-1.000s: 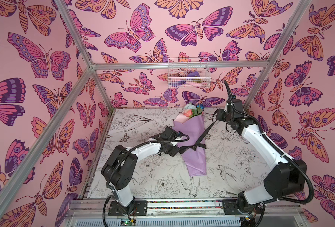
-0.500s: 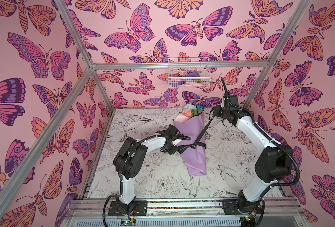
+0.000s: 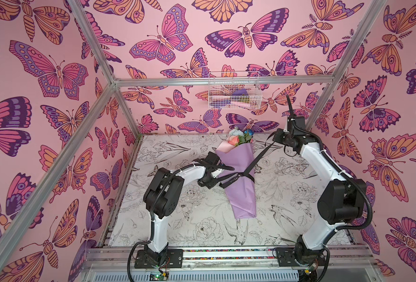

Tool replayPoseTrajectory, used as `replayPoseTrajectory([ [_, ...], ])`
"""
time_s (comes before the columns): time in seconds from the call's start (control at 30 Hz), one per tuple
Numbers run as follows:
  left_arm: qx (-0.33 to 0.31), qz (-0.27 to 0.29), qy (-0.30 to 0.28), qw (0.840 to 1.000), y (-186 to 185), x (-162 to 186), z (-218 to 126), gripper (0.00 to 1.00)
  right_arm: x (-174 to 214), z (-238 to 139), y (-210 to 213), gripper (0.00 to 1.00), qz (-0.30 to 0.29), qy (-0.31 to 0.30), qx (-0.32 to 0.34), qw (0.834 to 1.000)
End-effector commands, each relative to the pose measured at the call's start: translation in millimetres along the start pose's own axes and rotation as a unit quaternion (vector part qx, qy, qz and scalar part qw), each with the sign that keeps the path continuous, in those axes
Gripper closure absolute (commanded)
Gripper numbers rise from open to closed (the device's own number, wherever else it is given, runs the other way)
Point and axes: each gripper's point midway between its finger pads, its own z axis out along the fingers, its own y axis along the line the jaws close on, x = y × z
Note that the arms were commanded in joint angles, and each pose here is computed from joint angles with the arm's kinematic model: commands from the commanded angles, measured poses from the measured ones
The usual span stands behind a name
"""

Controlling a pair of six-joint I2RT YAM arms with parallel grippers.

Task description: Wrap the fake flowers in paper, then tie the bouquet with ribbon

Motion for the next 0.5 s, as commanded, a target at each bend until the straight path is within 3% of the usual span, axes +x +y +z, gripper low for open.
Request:
replayPoseTrajectory([
  [0.0,-0.030,-0.004,0.018,0.999,14.1,8.1,-7.5,1.00,2.6,-11.8,-33.1,1.00,0.019,0.001,0.034,0.999],
  [0.27,-0.105,-0.046,0.044,0.992,60.7,28.5,-15.2,1.00,39.7,-10.6,-82.7,1.00,0.029,0.029,0.095,0.995],
  [0.47,-0.108,-0.053,0.031,0.992,69.9,26.0,-25.3,1.00,57.7,-18.0,-123.6,1.00,0.060,0.038,0.143,0.987],
])
